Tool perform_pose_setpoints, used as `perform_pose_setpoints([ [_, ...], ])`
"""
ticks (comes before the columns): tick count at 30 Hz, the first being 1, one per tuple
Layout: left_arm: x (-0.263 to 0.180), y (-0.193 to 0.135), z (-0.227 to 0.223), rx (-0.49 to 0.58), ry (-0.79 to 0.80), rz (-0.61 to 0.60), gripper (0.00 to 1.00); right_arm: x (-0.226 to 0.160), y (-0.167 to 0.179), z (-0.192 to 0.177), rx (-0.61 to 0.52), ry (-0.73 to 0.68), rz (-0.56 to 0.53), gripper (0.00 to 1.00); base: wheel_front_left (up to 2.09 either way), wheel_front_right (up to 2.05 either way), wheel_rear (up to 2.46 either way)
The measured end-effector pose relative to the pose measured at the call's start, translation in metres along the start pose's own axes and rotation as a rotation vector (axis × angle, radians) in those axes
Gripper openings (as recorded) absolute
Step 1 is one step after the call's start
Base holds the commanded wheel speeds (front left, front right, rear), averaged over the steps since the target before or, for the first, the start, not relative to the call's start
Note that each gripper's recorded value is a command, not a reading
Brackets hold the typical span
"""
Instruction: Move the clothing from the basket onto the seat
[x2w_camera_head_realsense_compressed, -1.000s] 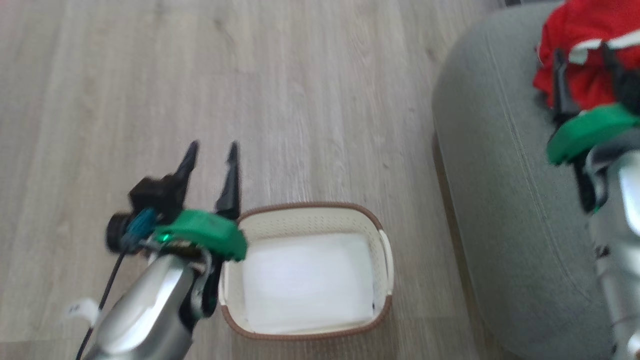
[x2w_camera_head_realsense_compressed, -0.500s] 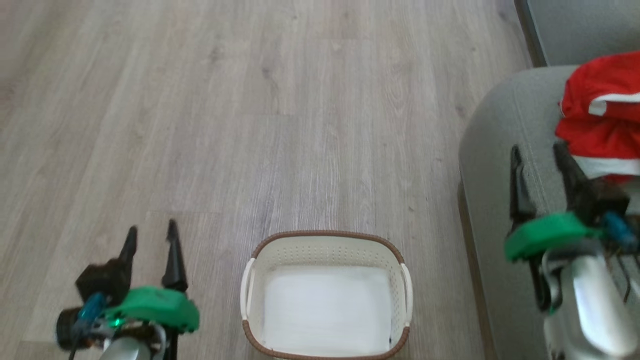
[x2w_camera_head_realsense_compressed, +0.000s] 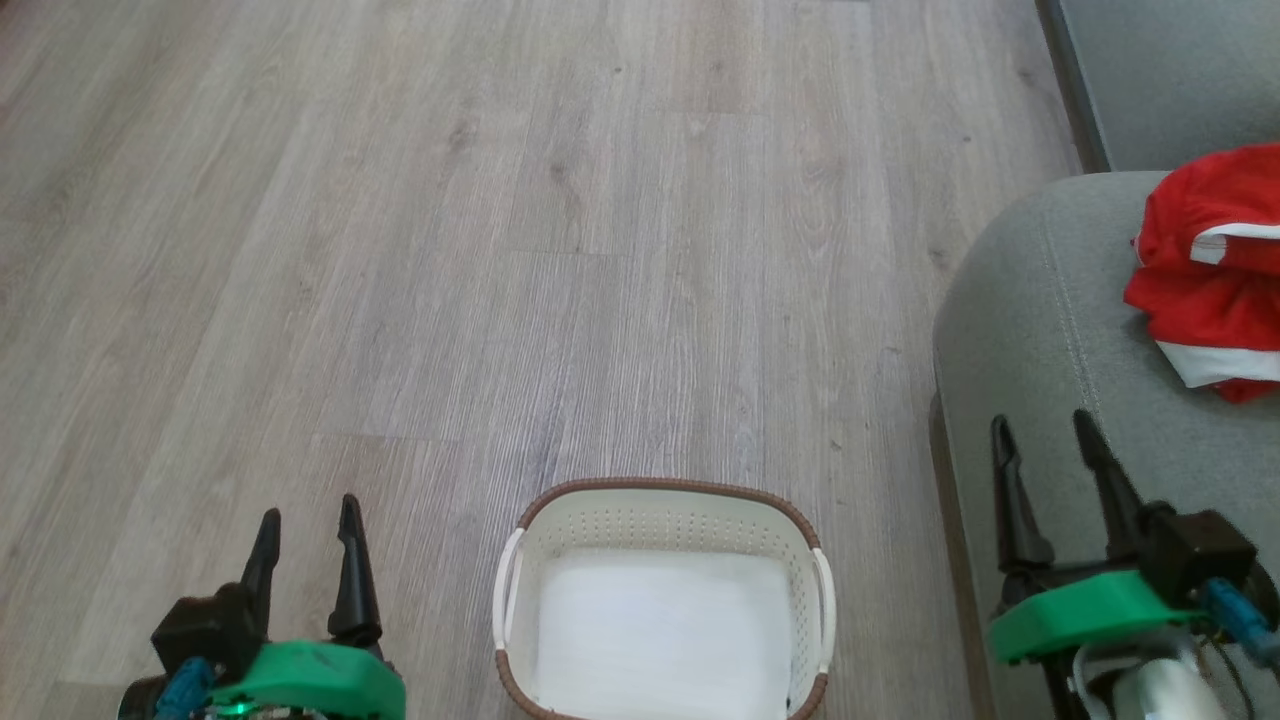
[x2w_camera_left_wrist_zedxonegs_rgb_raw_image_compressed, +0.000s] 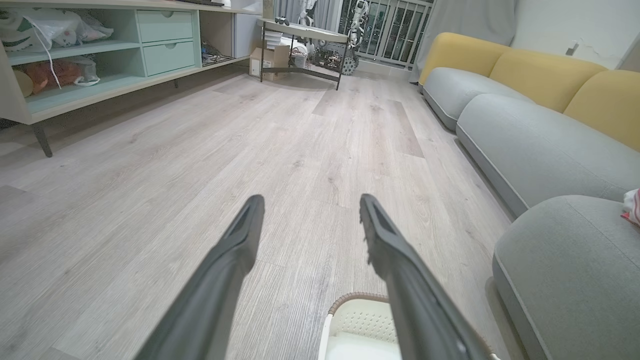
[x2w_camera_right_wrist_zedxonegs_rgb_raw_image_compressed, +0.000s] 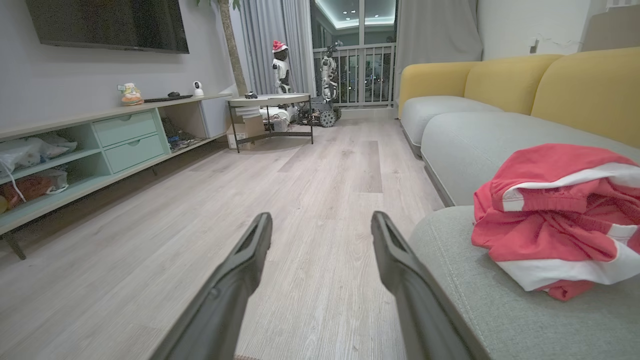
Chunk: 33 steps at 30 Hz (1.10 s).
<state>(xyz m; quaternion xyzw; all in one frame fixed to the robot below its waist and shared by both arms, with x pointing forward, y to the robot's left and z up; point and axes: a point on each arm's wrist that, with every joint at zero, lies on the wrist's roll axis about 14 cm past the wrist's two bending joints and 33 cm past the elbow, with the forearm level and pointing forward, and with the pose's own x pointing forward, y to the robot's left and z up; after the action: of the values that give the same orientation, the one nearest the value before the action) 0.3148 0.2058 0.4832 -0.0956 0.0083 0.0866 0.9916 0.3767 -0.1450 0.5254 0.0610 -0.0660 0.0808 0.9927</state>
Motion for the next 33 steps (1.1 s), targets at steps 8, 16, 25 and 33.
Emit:
perform_pose_setpoints([
  [8,0.000,-0.007,-0.006,0.011,0.011,-0.027,1.00,-0.005,0.002,0.001,0.007,-0.002,0.003,1.00,0.00,0.00,0.00],
  [16,0.000,-0.006,-0.009,0.024,0.019,-0.032,1.00,-0.007,0.001,-0.001,0.019,0.003,-0.003,1.00,0.00,0.00,0.00],
  [25,-0.001,-0.006,-0.011,0.034,0.022,-0.040,1.00,-0.008,0.000,-0.003,0.021,0.012,-0.008,1.00,0.00,0.00,0.00],
  [33,-0.002,-0.006,-0.013,0.037,0.027,-0.041,1.00,-0.010,0.000,-0.006,0.023,0.020,-0.009,1.00,0.00,0.00,0.00],
])
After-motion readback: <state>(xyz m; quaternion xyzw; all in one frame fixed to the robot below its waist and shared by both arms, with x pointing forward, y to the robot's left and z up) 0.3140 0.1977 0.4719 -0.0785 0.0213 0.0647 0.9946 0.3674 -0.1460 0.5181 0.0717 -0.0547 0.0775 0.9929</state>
